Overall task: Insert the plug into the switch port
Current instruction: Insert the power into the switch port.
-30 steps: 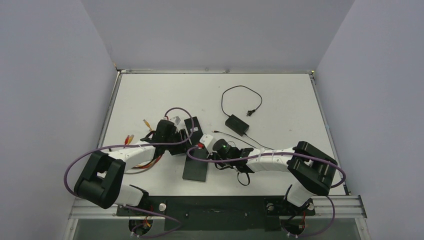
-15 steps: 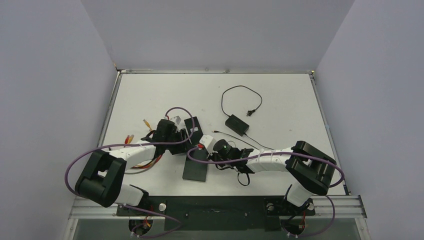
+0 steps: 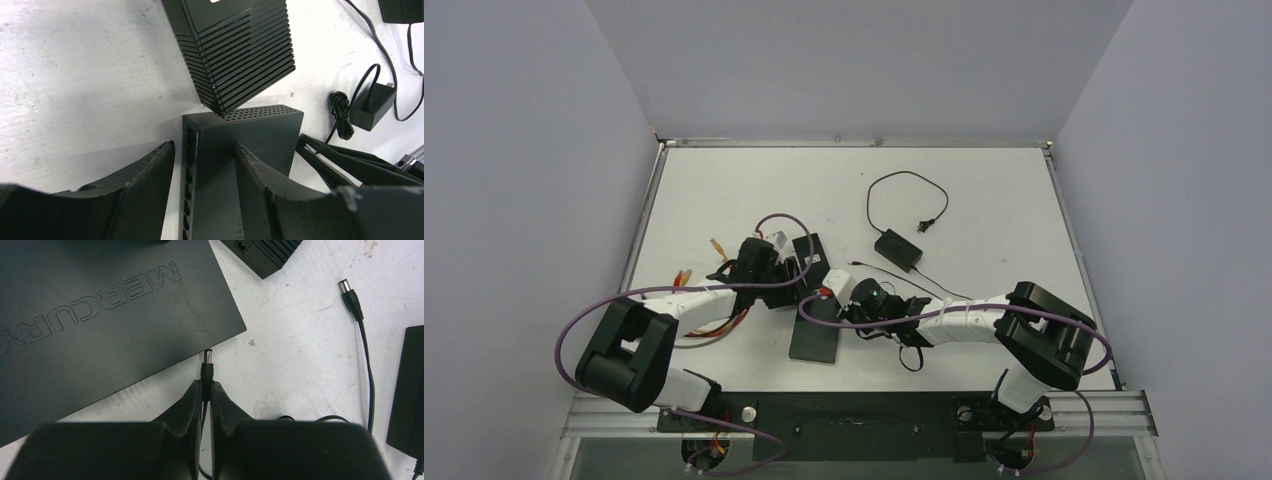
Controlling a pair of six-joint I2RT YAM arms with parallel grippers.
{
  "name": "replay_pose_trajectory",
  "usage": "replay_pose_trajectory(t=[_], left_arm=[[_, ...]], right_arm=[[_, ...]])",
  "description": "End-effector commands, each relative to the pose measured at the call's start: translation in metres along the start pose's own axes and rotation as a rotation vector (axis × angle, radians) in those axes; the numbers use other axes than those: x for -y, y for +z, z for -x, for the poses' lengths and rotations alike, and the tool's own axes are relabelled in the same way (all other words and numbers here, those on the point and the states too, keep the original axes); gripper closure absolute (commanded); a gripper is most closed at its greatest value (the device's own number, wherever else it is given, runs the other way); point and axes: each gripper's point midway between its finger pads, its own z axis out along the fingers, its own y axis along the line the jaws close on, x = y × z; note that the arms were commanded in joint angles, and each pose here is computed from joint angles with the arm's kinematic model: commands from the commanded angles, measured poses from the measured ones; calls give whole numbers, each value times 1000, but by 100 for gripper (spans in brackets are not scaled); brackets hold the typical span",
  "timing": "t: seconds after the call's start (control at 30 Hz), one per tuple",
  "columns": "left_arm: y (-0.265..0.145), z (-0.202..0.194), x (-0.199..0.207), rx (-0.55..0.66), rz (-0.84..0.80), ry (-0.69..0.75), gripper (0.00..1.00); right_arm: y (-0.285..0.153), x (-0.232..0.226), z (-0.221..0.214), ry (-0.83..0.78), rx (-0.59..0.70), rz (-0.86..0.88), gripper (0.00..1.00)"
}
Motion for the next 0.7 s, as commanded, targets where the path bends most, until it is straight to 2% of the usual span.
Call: replay_pose_trajectory(t=[0.0,0.67], left_arm=[[2,14,9,29,-31,30,55],[6,11,7,13,-25,30,55]], right_arm=[[5,0,12,11,56,11,100],[1,-2,15,6,82,18,100]])
